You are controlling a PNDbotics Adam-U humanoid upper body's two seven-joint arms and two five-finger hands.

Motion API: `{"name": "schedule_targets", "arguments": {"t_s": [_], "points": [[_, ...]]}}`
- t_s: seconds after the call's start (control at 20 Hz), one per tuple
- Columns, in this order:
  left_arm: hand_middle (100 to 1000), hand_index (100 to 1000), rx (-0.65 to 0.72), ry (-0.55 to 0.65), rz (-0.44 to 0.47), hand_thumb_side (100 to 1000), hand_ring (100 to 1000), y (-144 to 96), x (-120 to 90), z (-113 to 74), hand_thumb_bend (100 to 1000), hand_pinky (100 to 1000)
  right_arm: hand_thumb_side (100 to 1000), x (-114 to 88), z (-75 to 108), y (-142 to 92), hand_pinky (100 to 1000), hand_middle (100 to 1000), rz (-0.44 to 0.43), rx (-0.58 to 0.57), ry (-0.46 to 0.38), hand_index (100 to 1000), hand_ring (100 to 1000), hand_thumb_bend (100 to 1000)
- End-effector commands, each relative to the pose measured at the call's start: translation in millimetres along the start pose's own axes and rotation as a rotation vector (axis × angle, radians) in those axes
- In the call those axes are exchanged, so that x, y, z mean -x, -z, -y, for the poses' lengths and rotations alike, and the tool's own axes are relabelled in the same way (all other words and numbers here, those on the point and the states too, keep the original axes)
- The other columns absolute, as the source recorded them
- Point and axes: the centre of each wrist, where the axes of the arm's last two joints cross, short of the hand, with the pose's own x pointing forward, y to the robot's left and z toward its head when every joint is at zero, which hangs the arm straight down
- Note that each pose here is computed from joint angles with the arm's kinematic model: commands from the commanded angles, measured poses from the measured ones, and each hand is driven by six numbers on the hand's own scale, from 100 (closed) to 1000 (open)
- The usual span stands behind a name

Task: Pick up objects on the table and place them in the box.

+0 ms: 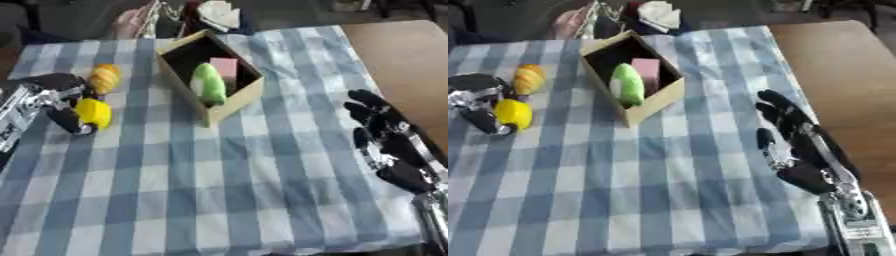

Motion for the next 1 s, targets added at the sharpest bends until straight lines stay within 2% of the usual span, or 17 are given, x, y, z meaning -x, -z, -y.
{"name": "schedule_targets", "arguments": {"t_s": [0.05,0.25,0.55,0.9,0.95,1.0], "points": [[516,669,-0.048,0.018,0.005,213,492,-9.2,4.5,-14.4,327,585,404,-5.5,5.3,3.3,1000,967,0.017,0.006,-0.022,1000,966,100],[452,616,-0.133,0.026,0.040,205,423,-21.7,-0.1,-33.5,296,522,404,-5.4,5.6,3.1,1000,968,0.016,0.007,-0.023,1000,966,100],[453,626,-0.320,0.001,0.068,196,424,-31.2,-15.4,-73.5,240,528,400,-4.4,4.6,2.8,1000,968,0.013,0.002,-0.021,1000,966,100],[488,675,-0.522,-0.030,0.106,199,468,-2.9,-58.6,-96.6,188,579,390,-4.1,1.6,5.2,1000,968,0.019,-0.019,-0.014,1000,966,100],[505,692,-0.545,-0.037,0.116,246,486,1.9,-65.4,-97.4,219,595,390,-4.1,1.4,5.7,1000,968,0.020,-0.022,-0.013,1000,966,100],[514,701,-0.563,-0.043,0.128,199,495,6.4,-72.0,-97.6,180,601,389,-4.1,1.1,6.2,1000,968,0.022,-0.025,-0.012,1000,966,100]]}}
